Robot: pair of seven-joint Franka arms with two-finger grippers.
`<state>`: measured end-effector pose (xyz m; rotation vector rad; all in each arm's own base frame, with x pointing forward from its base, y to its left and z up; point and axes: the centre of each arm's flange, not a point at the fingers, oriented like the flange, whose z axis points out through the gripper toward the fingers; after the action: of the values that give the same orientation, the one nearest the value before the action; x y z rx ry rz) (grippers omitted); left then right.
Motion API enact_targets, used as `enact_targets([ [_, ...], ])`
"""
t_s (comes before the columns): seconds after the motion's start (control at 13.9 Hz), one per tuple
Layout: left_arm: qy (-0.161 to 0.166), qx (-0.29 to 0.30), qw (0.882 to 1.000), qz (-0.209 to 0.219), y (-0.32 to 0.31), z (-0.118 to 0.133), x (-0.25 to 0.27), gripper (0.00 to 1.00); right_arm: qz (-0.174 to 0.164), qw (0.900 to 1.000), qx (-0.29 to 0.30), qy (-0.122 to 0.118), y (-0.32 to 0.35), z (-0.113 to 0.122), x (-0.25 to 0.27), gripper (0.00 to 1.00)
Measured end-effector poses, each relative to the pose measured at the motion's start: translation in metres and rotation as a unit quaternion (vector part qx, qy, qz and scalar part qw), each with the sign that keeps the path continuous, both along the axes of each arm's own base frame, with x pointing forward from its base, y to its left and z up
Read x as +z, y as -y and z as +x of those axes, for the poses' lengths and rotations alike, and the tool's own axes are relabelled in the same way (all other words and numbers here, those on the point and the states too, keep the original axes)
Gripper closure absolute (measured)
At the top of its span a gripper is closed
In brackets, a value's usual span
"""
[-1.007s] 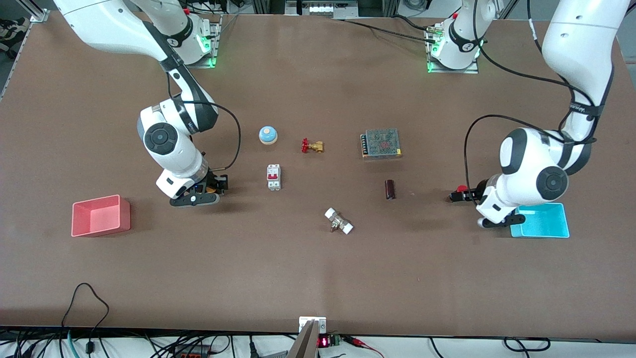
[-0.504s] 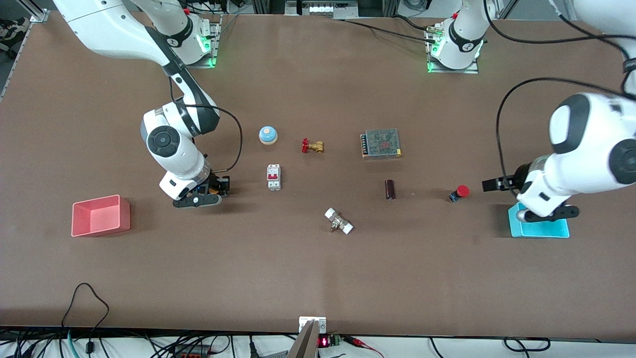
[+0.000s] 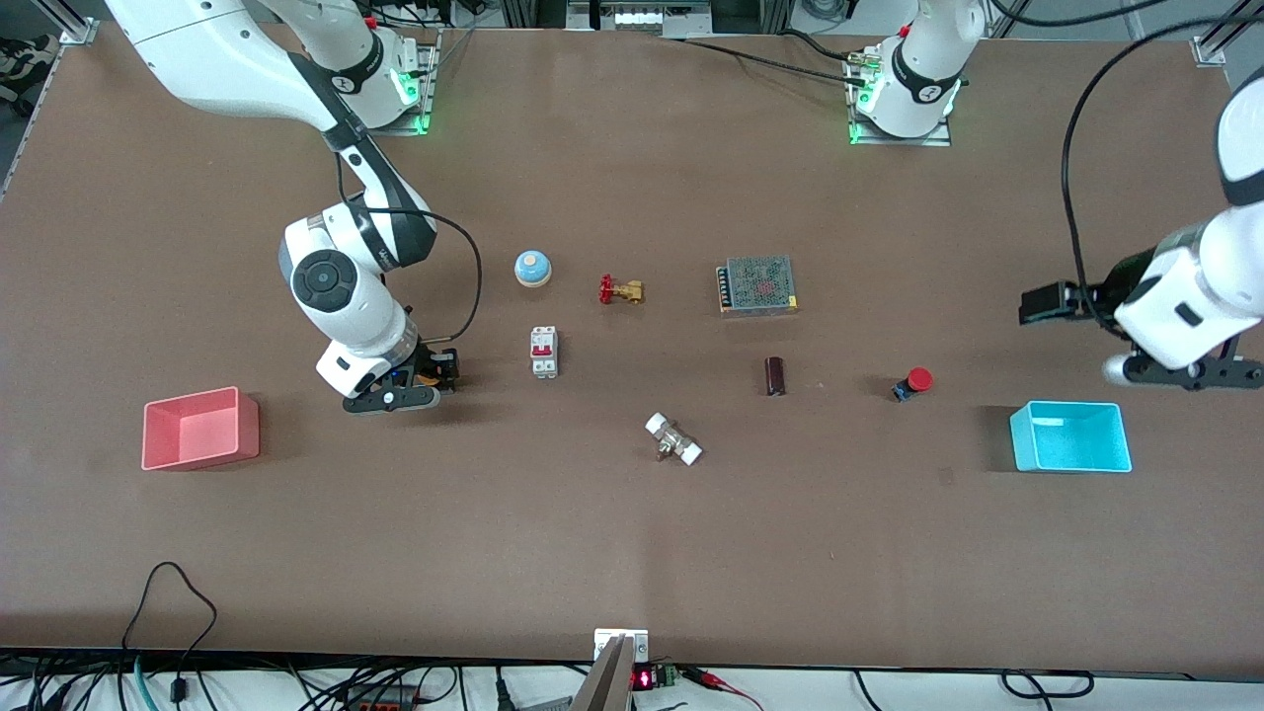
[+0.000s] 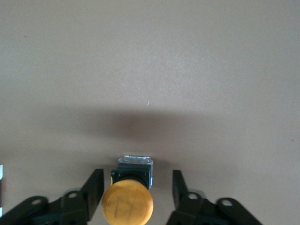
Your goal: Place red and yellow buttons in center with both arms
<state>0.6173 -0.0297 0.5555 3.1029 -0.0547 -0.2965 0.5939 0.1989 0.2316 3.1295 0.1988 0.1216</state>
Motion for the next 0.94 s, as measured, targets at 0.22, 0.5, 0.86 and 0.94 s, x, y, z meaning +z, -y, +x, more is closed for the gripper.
enact_targets([
  [0.22, 0.0, -0.009, 1.0, 0.004, 0.003, -0.017, 0.023, 0.0, 0.003, 0.999, -0.01, 0.03, 0.008, 0.017, 0.036, 0.0],
  [0.5, 0.027, -0.005, 1.0, 0.015, 0.006, -0.037, 0.024, 0.0, 0.022, 0.998, -0.053, 0.018, 0.028, 0.022, 0.134, 0.0],
  [0.86, 0.063, -0.034, 0.997, 0.014, -0.012, -0.075, 0.04, 0.0, 0.018, 0.998, -0.056, -0.012, 0.085, 0.017, 0.238, 0.0],
  [0.94, 0.064, -0.036, 0.997, 0.014, -0.015, -0.078, 0.041, 0.0, 0.011, 0.998, -0.053, -0.023, 0.101, 0.015, 0.255, 0.0],
])
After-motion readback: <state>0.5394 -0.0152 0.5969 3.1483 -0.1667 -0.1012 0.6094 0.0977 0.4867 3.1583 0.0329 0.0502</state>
